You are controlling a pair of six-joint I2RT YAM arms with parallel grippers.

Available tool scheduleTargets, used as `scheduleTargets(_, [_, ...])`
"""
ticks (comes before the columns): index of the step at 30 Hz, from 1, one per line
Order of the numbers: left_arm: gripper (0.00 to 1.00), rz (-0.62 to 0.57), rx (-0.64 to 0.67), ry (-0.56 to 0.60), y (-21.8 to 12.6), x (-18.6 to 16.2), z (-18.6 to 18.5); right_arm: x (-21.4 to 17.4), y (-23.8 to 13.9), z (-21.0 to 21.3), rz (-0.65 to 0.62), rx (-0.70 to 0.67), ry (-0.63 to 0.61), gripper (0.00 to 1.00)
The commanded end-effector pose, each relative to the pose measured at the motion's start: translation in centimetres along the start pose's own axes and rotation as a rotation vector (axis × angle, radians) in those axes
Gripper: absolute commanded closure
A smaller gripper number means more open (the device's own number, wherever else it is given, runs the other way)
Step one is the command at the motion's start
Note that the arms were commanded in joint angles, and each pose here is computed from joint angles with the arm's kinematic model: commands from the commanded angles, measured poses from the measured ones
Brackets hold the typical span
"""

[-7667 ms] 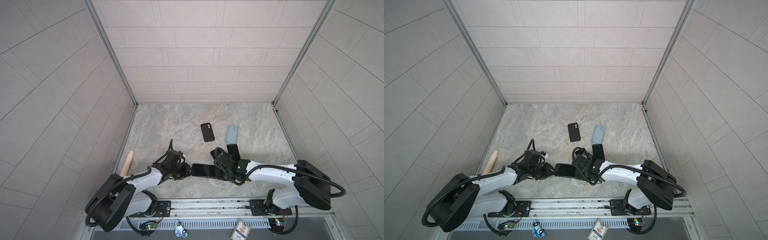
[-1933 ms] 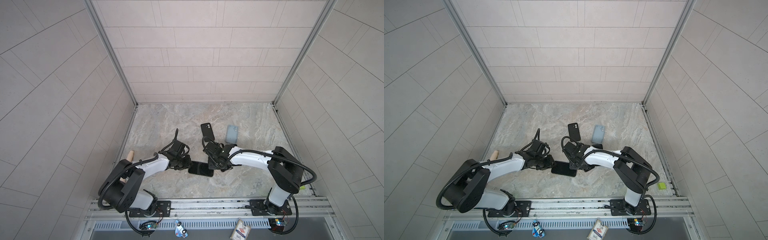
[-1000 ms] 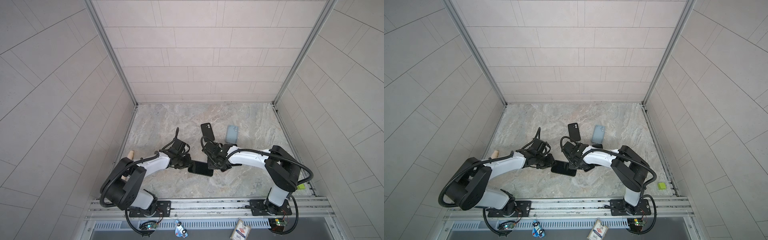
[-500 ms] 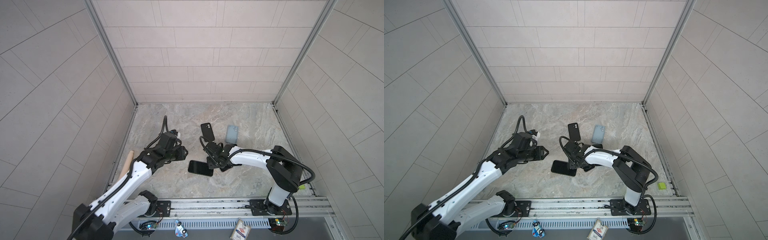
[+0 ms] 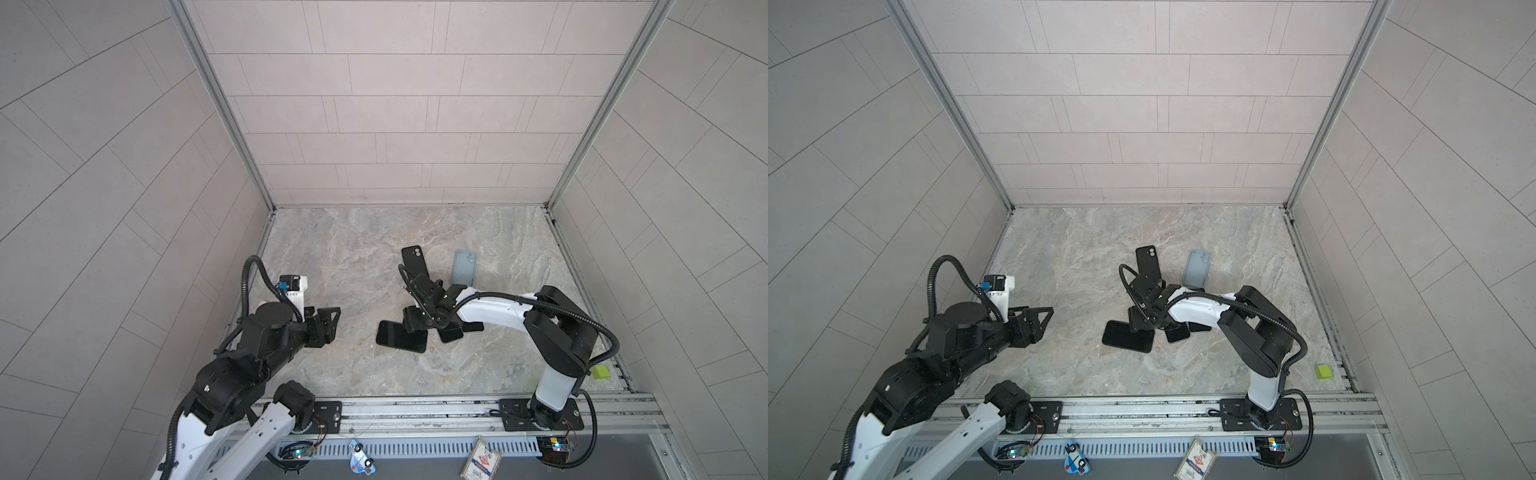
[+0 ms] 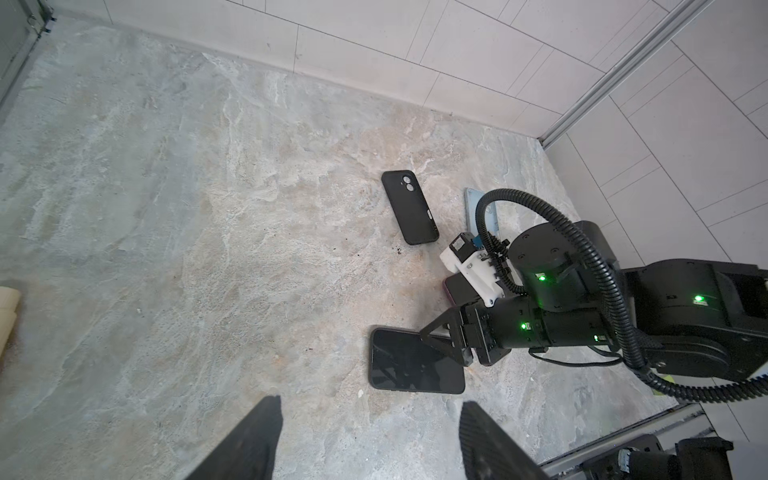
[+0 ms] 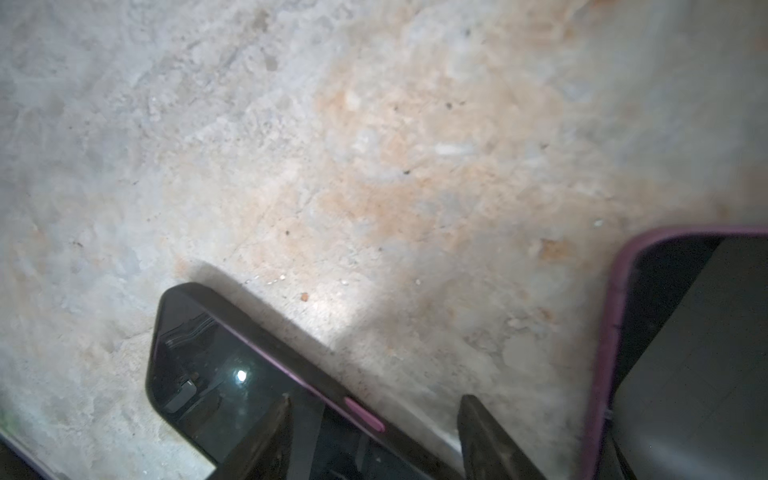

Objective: Put the phone into the phone case

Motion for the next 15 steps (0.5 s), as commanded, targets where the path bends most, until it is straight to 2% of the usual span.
scheduleTargets(1, [0.26, -0.019, 0.014, 0.019, -0.6, -0.6, 1.0, -3.9, 0.4, 0.7, 0.086, 0.01, 0.009, 0.34])
scheduleTargets(8, [0.26, -0.16, 0.006, 0.09, -1.5, 1.1, 1.0, -7.1, -1.4, 4.4, 0.046, -0.009, -0.073, 0.32])
scheduleTargets(10, [0.25, -0.173, 0.026, 0.121, -1.1, 1.4, 1.1, -7.7, -1.9, 5.3, 0.024, -0.045, -0.091, 0.22])
scheduleTargets(12, [0.25, -0.165, 0.041, 0.135, -0.4, 1.5, 1.0, -8.0, -2.3, 5.8, 0.009, -0.112, -0.127, 0.06])
scheduleTargets(13, [0.25, -0.156, 0.045, 0.139, -0.1, 1.5, 0.9, -8.0, -2.5, 6.0, 0.006, -0.141, -0.147, 0.02])
scheduleTargets(15, [0.25, -0.131, 0.048, 0.145, 0.6, 1.5, 0.7, -7.9, -2.6, 6.2, 0.014, -0.205, -0.188, 0.0])
Point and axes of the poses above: each gripper's point midway between its finger pads, its own y axis out along the fingers, its own z axis along the line the jaws close on, x = y × z, the point moved 4 cm from there along -y, back along the fingers, and after that the axes turned 13 degrees about -y, right-handed, at the moved point
